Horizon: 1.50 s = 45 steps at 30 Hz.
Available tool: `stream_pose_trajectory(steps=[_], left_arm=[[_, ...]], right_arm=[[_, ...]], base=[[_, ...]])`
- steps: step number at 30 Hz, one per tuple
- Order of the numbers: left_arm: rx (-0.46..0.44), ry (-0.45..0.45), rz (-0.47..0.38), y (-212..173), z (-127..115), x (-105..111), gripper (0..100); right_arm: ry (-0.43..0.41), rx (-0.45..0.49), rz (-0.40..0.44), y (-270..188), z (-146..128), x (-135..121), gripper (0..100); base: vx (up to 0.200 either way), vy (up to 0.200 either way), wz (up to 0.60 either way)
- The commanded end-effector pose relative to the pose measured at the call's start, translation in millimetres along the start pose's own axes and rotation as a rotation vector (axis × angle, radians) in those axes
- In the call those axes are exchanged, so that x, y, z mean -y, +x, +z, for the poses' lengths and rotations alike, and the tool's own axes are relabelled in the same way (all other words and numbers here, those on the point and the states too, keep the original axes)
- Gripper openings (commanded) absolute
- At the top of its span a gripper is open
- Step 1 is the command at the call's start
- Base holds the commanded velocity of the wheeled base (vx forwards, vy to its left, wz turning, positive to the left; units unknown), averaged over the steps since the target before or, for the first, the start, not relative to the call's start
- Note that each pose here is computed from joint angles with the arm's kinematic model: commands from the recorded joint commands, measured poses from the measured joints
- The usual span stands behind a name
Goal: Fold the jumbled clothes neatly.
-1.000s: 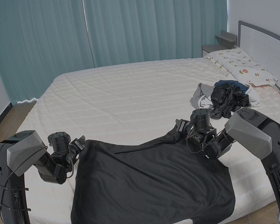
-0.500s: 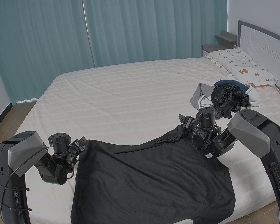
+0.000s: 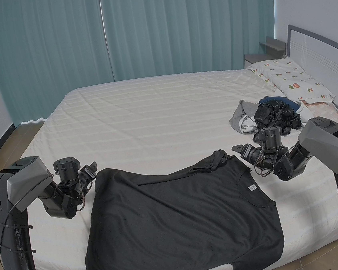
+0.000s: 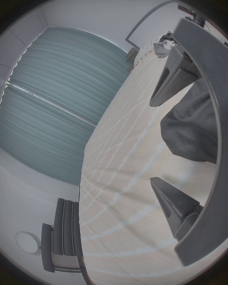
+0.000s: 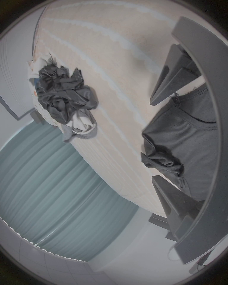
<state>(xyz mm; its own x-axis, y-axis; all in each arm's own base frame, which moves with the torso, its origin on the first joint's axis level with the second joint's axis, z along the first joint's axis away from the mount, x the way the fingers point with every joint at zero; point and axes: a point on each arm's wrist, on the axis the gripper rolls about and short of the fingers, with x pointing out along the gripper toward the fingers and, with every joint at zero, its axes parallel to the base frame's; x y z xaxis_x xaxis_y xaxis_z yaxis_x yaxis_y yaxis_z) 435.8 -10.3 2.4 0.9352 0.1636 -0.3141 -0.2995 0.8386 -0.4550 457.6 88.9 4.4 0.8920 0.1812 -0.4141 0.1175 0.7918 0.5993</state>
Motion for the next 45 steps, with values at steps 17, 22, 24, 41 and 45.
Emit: stream_pose_trajectory(steps=[17,22,24,41,45], left_arm=[[-0.019,0.003,0.019,3,-4,-5,100],[-0.021,0.003,0.02,3,-4,-5,100],[-0.022,0.003,0.021,3,-4,-5,100],[-0.033,0.006,0.029,4,-6,-6,100],[-0.052,0.01,0.042,5,-9,-8,100]], right_arm=[[-0.032,-0.074,0.022,26,-17,14,100],[-0.028,-0.045,0.017,31,-9,18,100],[-0.027,-0.046,0.006,36,-14,23,100],[0.007,0.027,-0.028,40,1,33,0],[0.035,0.052,-0.047,39,7,36,0]], base=[[0.0,0.0,0.0],[0.0,0.0,0.0],[0.0,0.0,0.0],[0.0,0.0,0.0],[0.0,0.0,0.0]])
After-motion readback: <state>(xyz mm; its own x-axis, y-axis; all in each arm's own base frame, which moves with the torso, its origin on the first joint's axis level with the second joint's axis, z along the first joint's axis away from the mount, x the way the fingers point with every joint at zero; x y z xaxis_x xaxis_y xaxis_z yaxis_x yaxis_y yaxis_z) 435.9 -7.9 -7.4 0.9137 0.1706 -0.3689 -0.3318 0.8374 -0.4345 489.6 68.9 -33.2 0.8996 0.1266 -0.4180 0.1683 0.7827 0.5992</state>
